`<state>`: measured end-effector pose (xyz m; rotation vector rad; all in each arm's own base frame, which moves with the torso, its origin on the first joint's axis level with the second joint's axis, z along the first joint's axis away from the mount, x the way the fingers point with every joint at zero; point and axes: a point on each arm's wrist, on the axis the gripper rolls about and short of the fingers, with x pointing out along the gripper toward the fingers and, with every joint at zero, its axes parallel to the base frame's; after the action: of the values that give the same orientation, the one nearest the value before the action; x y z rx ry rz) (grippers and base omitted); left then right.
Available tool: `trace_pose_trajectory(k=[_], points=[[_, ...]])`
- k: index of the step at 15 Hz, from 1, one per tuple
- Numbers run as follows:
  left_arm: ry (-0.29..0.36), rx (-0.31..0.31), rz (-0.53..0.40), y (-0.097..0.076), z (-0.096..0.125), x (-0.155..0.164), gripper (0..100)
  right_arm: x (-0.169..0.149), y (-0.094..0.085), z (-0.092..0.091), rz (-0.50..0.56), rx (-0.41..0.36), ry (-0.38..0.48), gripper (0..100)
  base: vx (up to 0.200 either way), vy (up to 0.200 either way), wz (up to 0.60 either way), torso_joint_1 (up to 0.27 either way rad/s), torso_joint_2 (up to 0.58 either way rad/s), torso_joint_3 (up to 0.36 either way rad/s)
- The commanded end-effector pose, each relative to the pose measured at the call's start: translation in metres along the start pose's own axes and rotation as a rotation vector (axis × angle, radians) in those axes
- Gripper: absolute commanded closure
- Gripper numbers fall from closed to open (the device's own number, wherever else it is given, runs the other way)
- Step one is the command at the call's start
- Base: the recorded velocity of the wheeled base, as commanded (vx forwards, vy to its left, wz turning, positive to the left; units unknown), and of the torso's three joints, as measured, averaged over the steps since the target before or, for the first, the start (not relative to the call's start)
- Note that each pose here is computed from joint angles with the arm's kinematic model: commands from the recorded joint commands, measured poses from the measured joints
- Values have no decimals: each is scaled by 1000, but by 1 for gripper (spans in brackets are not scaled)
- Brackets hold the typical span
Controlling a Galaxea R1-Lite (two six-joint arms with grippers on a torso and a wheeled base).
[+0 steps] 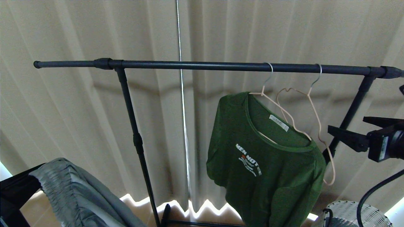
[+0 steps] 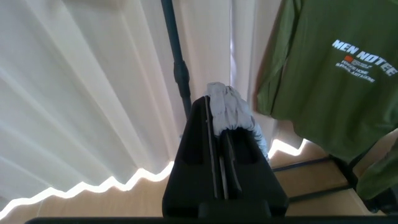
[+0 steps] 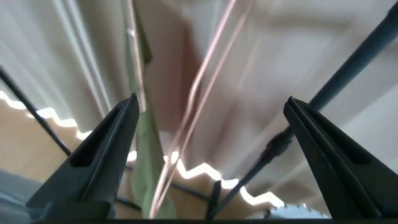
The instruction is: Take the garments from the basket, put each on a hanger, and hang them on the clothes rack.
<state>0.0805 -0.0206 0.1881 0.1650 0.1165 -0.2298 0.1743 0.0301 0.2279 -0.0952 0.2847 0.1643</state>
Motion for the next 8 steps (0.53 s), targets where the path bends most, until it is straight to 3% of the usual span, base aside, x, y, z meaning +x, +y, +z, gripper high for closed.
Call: trace_pose_trajectory(k=[1,8], points=[[-8,0,1,0,0,-2,100,34,7,-5,-9,-12,94,0,0,0,0,0,0,0],[-5,2,-1,0,-1,-2,100,60,9,-7,-105,-30,160,0,0,0,0,0,0,0]])
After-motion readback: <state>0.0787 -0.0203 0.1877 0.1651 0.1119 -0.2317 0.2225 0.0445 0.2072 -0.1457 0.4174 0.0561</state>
